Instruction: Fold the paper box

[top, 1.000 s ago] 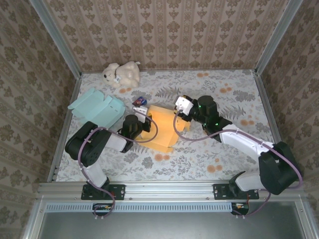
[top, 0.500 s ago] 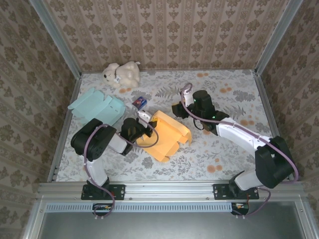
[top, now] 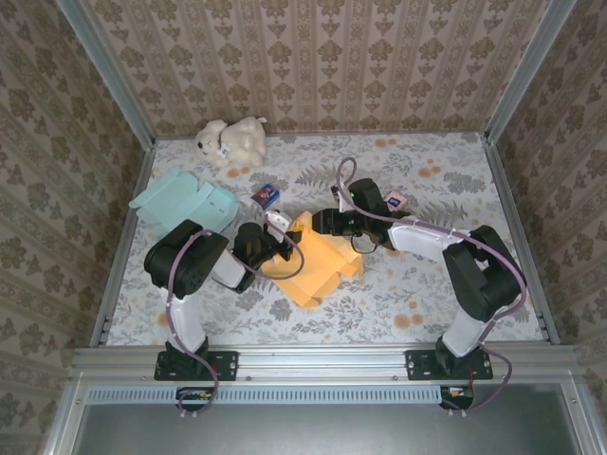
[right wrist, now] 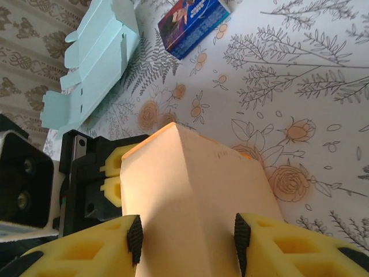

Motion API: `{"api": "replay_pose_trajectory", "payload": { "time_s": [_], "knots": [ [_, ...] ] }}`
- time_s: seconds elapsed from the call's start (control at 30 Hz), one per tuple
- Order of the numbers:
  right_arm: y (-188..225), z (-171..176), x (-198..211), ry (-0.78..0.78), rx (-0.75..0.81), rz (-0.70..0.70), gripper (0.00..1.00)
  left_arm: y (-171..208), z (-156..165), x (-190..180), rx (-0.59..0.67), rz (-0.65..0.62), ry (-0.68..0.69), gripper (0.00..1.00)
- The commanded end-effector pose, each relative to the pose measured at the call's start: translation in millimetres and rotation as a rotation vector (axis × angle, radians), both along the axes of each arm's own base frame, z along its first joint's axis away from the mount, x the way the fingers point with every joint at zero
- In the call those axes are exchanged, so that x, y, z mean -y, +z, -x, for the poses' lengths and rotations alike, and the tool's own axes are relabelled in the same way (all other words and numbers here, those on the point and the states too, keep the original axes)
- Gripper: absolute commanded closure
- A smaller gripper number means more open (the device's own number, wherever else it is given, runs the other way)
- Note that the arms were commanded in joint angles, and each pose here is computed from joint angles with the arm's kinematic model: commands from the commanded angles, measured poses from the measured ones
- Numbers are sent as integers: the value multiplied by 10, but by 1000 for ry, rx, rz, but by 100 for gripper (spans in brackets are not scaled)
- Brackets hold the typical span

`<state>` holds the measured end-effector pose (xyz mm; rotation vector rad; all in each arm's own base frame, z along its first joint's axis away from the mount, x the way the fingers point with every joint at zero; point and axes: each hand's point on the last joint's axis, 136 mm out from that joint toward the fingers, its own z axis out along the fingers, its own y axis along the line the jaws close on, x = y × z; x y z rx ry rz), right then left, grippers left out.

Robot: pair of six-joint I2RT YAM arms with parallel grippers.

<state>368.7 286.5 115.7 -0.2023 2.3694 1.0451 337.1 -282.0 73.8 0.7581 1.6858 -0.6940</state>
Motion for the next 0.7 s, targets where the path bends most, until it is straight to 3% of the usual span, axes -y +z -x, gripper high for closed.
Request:
{"api": "replay_pose_trajectory", "payload": {
  "time_s": [0.0,0.33,0.67],
  "knots": [
    [90,-64,-146,33,-19,-59,51,96,-11,68,26,31,-41,100],
    [-33,-117,-252,76,-51,-28,49,118,33,137,25,39,-70,100],
    [-65,21,-443,136,-97,-87,51,27,-220,56,-43,8,87,100]
  ]
}}
